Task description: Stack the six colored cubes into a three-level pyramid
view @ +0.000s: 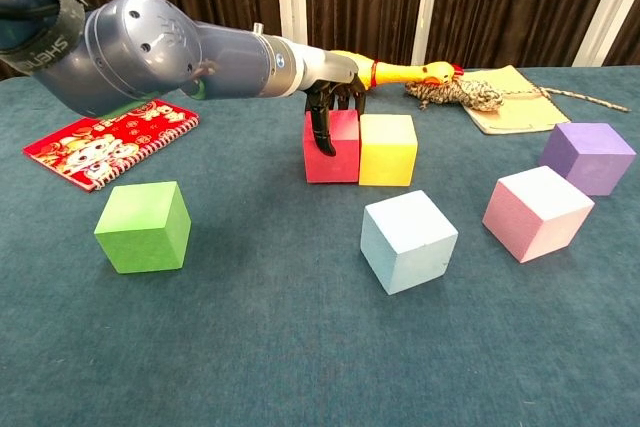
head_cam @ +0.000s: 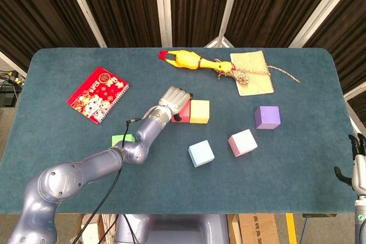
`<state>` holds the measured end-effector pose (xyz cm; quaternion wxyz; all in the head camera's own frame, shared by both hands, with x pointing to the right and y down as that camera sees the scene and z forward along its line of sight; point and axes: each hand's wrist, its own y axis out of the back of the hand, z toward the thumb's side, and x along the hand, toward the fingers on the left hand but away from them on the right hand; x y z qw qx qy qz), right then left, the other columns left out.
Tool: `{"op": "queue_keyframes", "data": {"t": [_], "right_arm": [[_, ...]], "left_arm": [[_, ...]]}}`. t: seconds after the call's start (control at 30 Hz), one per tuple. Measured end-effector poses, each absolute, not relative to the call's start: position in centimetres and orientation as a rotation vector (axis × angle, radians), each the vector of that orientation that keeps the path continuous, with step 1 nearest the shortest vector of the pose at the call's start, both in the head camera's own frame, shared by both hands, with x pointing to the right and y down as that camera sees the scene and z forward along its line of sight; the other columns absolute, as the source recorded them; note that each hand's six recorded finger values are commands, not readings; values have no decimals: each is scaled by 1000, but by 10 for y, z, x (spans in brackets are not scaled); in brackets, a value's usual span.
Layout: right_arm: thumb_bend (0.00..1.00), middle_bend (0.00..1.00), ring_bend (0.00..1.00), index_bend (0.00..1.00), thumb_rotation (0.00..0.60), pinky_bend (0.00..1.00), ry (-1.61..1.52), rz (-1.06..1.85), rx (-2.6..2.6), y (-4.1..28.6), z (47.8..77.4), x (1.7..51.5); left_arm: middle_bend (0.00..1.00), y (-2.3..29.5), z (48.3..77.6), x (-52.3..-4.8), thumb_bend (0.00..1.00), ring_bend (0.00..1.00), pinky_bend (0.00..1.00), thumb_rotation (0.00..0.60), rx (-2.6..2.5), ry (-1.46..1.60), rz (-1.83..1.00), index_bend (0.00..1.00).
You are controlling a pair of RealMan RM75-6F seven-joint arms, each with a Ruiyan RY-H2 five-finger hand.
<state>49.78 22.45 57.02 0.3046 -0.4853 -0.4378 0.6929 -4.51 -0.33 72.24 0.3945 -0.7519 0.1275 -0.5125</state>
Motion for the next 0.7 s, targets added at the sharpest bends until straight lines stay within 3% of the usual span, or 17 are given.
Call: {"op": "queue_keyframes", "data": {"t": [0.7], "right_arm": [[281,73,81,112,600,0,-1162,1841,-1289,225,570,499]], "left_arm": [[293,-1,727,-45,286,243,332,600,-1903,316,-1324,265]]}}
